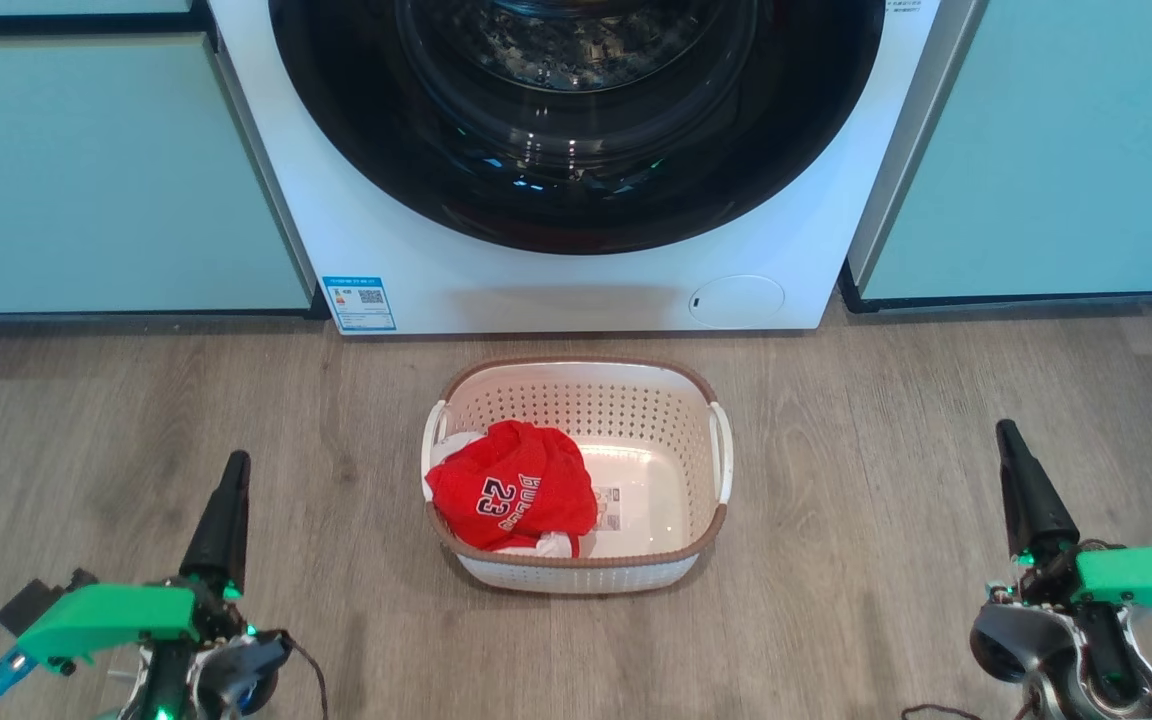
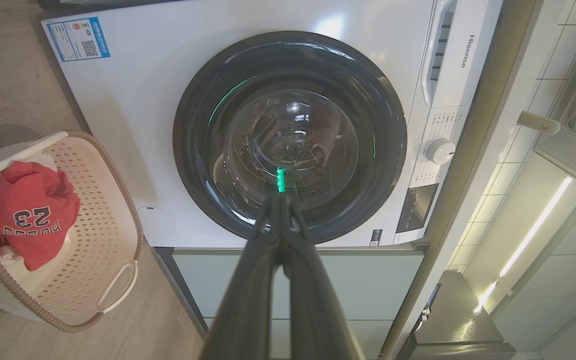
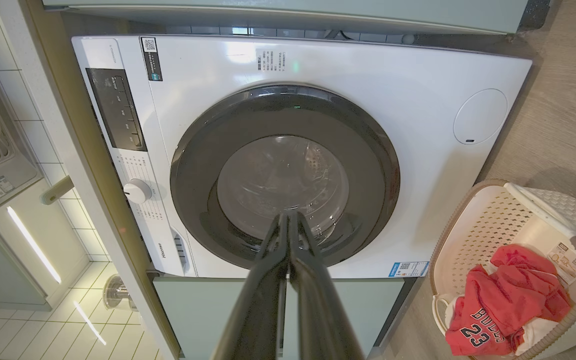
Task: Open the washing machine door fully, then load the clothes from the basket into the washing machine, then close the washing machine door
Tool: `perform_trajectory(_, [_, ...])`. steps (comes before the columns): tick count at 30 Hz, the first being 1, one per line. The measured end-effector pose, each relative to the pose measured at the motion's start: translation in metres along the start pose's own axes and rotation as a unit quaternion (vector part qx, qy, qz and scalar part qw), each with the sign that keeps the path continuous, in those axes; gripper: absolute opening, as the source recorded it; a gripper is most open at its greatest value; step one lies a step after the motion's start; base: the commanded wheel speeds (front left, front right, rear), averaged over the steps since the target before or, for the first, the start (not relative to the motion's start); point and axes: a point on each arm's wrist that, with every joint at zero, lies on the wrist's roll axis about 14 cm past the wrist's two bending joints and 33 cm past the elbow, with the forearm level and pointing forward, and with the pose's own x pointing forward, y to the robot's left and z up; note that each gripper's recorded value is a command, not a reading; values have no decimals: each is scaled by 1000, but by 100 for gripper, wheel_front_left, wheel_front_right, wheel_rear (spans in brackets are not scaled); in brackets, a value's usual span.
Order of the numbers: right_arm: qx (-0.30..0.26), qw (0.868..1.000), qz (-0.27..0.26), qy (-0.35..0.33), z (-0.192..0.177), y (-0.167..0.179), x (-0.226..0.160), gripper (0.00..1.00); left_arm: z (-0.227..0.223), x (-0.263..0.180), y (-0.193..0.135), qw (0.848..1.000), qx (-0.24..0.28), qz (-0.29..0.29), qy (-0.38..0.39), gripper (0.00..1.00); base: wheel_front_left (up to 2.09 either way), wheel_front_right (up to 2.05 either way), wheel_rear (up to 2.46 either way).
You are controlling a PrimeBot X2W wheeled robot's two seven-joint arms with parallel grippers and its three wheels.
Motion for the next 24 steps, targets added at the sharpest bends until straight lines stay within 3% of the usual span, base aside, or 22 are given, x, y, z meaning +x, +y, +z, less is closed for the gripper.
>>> perform_trajectory(12, [0,1000,0,0,0,0,0,0,0,0,0,1000,0,0,0,0,0,0,0])
perform_trajectory(13, [0,1000,-5,0,0,-3,-1,100,0,-1,3,1000,-1,4,-1,100,0,0,0])
perform_trajectory(14, [1,1000,-15,1,-1,-10,-3,100,-1,-3,10,1000,-2,14,0,100,0,0,0])
perform_trajectory(15, [9,996,-84,-8,0,-57,-29,100,-3,-30,60,996,-6,89,-6,100,0,0,0])
perform_trajectory(24, [-12,997,-75,-23,7,-50,-28,100,0,-27,50,997,10,74,-15,100,0,0,0])
